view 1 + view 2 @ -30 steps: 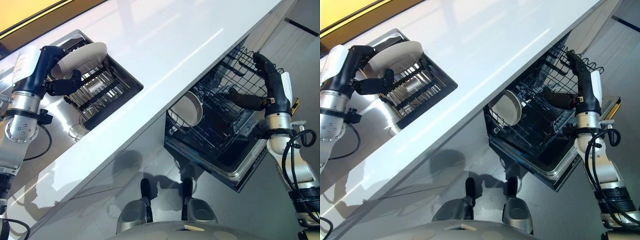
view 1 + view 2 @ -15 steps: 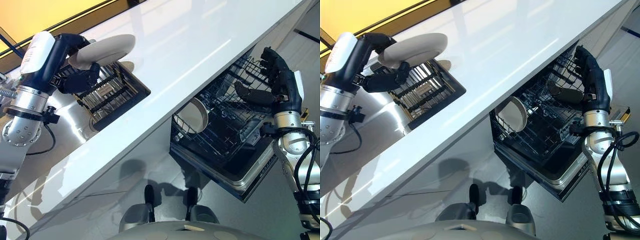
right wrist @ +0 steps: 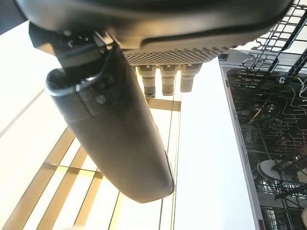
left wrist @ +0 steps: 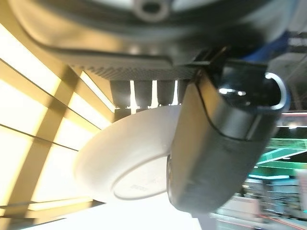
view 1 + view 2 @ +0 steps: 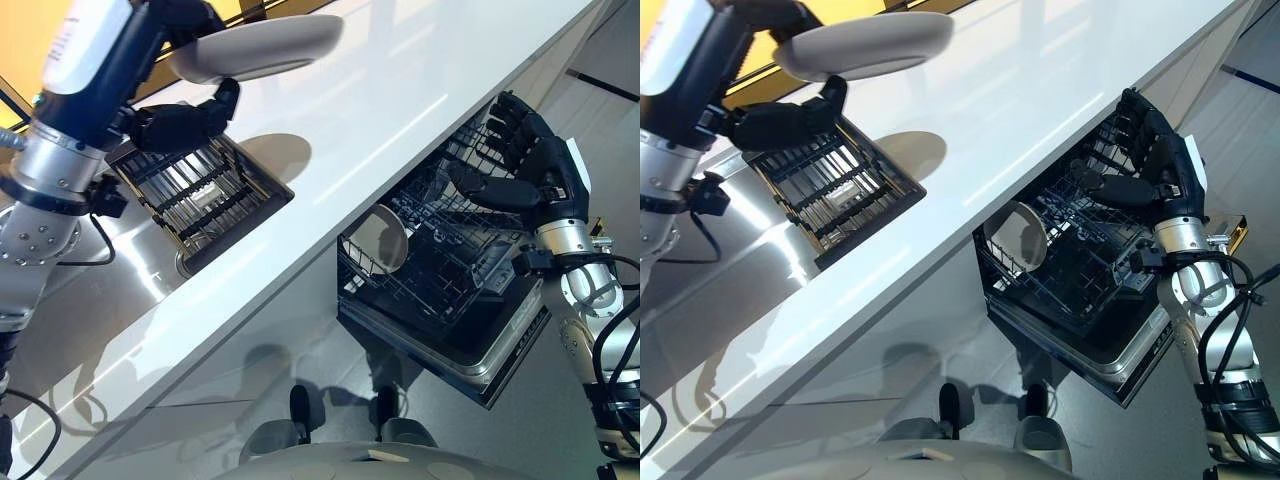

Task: Pick up plates and place into dishwasher.

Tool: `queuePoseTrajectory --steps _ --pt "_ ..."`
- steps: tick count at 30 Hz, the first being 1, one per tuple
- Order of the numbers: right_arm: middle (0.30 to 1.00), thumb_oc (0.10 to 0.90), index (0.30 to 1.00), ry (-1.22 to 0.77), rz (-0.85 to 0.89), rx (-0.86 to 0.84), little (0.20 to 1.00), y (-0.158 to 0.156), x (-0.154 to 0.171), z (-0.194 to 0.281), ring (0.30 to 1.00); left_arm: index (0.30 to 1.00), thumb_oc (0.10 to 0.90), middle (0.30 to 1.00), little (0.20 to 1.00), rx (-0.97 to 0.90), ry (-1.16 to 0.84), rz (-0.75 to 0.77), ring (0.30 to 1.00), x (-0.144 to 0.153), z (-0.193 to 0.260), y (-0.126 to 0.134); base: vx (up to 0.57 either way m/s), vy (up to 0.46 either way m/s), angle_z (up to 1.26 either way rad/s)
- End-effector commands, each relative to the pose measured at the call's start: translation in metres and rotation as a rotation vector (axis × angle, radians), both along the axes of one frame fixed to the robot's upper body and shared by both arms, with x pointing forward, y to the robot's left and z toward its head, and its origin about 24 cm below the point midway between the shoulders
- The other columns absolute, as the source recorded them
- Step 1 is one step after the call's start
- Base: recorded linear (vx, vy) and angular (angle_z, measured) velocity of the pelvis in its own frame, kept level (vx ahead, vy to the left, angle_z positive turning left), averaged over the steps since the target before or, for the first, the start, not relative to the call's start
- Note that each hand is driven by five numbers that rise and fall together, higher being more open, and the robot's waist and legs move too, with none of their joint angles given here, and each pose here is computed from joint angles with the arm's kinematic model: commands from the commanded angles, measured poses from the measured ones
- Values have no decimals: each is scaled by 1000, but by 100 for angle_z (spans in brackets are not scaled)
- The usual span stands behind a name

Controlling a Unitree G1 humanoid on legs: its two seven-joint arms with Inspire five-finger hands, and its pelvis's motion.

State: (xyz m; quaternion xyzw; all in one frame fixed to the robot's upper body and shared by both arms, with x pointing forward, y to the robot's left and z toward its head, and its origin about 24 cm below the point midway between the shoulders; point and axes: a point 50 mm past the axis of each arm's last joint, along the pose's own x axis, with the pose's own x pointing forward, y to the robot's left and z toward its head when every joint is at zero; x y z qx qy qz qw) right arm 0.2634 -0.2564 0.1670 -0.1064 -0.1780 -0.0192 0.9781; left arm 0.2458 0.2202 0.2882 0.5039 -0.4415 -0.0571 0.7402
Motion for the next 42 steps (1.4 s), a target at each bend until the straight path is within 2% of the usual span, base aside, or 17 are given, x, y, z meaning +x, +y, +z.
queuePoseTrajectory --steps 1,10,18,23,35,42 --pt "900 800 900 -279 128 -85 900 28 3 61 900 300 100 300 200 -75 -69 -129 300 1 28 -13 -7 -1 -15" --pt "900 800 900 -318 97 -209 900 30 11 73 900 300 100 300 200 -59 89 -193 300 26 13 -29 1 6 -14" --pt "900 800 900 -299 120 -244 900 31 15 76 900 300 100 300 200 -25 162 -218 300 37 6 -37 1 4 -8" --pt "900 800 900 -267 168 -274 900 36 17 73 900 300 100 300 200 14 172 -242 300 40 6 -48 0 -2 -8" --pt "900 800 900 -120 351 -499 900 55 25 75 900 300 100 300 200 149 133 -233 300 42 17 -62 1 0 -1" --pt "900 800 900 -59 457 -527 900 62 24 78 900 300 100 300 200 166 140 -226 300 41 15 -61 0 0 0"
